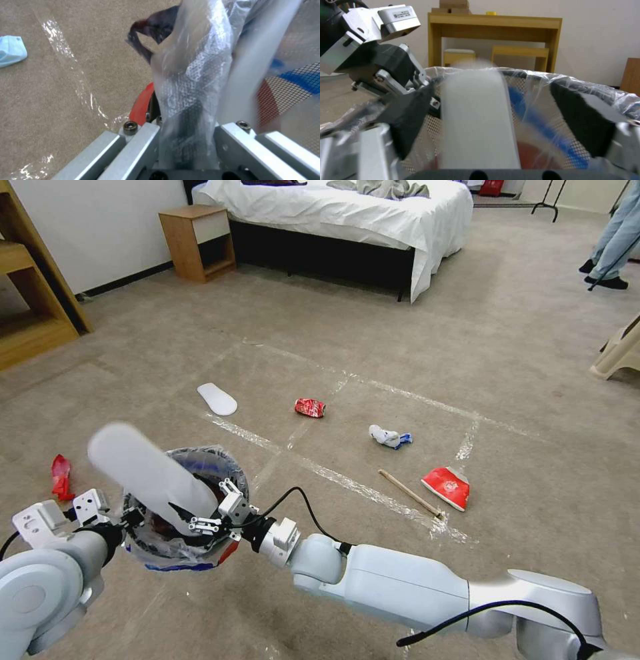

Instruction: Pick up the trash bin and place the garbage on the floor into it.

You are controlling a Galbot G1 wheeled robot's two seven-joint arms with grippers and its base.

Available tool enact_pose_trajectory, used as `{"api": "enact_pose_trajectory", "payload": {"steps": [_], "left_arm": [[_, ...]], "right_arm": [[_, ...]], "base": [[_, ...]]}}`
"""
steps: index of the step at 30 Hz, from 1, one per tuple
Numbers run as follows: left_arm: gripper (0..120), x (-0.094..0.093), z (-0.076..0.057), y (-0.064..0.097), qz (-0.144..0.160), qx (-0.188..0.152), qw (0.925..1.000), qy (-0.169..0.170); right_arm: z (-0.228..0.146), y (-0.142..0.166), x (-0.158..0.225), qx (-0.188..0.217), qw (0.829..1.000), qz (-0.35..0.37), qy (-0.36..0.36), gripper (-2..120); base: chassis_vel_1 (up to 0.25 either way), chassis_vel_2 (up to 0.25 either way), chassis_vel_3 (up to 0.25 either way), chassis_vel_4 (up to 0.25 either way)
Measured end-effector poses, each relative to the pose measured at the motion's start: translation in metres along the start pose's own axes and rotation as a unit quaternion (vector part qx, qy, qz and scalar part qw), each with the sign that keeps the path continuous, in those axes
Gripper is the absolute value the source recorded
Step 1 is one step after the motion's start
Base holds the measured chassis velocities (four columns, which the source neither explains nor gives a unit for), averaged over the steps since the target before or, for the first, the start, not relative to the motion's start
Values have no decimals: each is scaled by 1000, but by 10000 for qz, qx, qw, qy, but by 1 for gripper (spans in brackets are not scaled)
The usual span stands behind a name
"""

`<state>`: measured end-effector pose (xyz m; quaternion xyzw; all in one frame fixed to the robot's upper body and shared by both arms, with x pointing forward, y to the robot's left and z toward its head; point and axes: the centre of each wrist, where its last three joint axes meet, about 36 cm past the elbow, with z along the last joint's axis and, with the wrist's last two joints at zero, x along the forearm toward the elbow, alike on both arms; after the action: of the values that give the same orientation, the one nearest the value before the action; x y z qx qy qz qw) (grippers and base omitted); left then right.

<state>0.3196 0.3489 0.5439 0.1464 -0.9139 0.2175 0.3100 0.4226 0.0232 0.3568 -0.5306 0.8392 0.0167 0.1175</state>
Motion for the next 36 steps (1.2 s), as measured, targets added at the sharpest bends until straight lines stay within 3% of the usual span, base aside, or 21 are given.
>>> {"api": "enact_pose_trajectory", "payload": {"steps": [4,23,36], "left_arm": [[0,-1,0,0,-1,8,10000,9],[0,-7,0,5,-84,20,10000,21],[0,-12,1,8,-161,35,9999,18]], "right_arm": [[-2,0,-1,-6,10000,5,-25,99],[-18,-2,-6,-141,9995,86,-284,100],[-85,3,-44,-409,9891,-13,-1418,100]], "base": [[0,0,0,0],[0,0,0,0],[0,0,0,0]]}}
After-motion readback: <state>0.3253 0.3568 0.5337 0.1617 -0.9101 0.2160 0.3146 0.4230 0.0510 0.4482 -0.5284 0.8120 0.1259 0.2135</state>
